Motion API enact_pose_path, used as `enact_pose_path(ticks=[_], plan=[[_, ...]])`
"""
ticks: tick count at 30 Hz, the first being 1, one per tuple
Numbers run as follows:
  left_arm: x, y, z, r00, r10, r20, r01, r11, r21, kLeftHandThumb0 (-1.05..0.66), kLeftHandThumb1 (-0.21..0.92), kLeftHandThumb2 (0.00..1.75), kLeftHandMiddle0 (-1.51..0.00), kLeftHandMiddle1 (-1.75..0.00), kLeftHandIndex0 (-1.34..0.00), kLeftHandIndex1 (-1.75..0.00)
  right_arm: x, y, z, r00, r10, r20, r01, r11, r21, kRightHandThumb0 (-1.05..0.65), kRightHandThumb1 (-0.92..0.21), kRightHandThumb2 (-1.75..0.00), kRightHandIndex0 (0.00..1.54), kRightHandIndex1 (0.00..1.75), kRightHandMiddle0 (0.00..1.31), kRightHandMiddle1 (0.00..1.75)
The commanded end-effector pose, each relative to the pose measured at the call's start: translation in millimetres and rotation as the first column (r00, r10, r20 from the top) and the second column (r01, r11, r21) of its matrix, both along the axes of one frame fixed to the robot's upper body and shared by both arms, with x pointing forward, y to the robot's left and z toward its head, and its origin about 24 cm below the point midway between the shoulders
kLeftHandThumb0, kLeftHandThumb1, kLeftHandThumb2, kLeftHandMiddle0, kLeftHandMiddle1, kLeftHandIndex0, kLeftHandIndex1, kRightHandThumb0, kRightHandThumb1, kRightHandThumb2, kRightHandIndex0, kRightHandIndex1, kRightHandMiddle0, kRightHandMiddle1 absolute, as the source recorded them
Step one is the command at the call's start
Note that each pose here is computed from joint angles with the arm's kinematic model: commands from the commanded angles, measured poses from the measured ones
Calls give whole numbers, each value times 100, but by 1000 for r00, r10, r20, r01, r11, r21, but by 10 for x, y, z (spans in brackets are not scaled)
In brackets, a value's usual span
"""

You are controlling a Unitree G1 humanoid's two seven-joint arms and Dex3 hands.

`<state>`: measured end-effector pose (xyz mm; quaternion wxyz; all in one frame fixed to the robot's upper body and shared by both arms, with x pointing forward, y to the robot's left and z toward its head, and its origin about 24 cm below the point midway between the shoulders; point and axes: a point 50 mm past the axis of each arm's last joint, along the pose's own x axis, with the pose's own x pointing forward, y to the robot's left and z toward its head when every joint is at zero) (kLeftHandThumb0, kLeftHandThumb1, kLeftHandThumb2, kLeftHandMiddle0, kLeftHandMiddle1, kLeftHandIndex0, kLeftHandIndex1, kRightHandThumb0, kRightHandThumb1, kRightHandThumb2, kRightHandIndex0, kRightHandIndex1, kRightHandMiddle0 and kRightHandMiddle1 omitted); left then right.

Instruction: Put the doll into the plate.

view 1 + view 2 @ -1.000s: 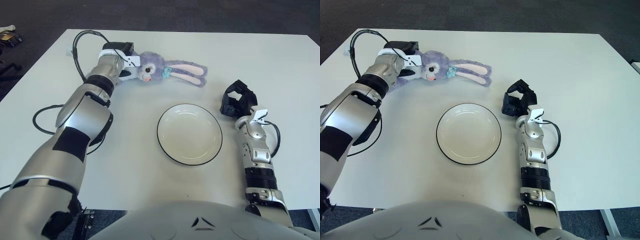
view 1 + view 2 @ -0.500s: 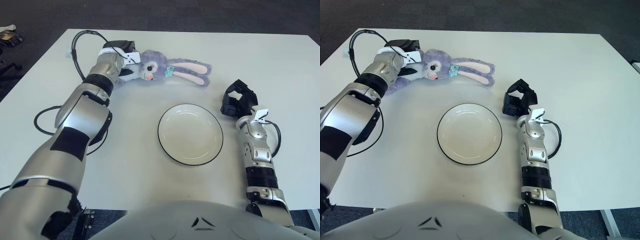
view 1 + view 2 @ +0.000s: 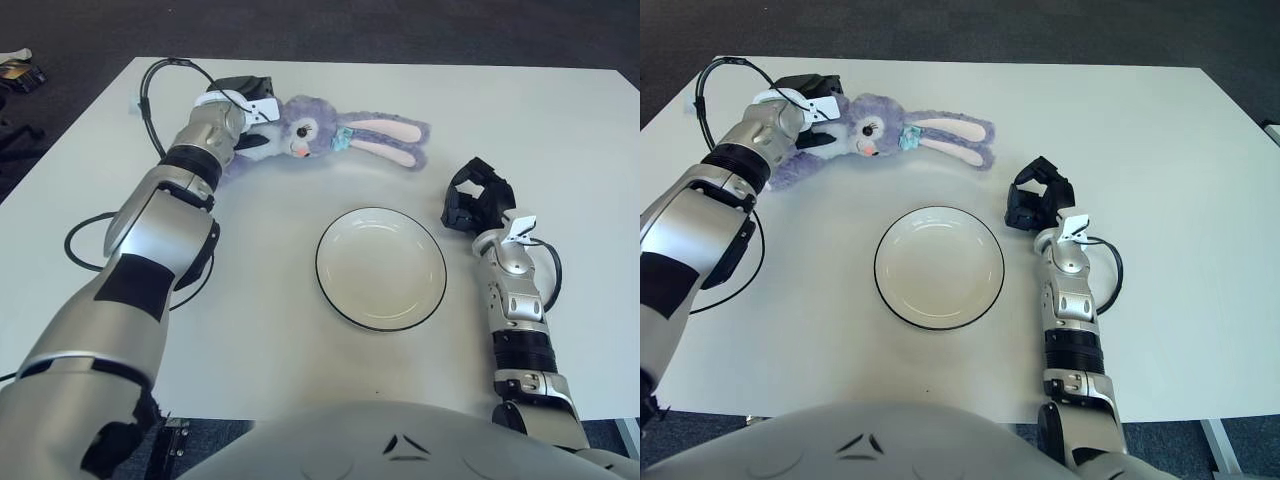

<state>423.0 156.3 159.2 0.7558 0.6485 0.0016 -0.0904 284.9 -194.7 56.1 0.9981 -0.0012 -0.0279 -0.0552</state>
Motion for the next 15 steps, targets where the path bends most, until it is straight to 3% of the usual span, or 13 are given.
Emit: enact_pose_path(ticks=[1,15], plan=[[-16,-15,-52,1000,-22,-21,22,1000,8,0,-13,175,-98,-156,-74,-175,-108,-34,-301,989,-14,-145,17,1000,16,-52,-23,-143,133,175,69,175],[0,-34,95,997,-67,31,64,995,73,0,-15,175,-101,-149,-77,-175,-94,-32,-314,987,-4,-159,4,1000,2,-50,-26,-139,131,175,66,175]])
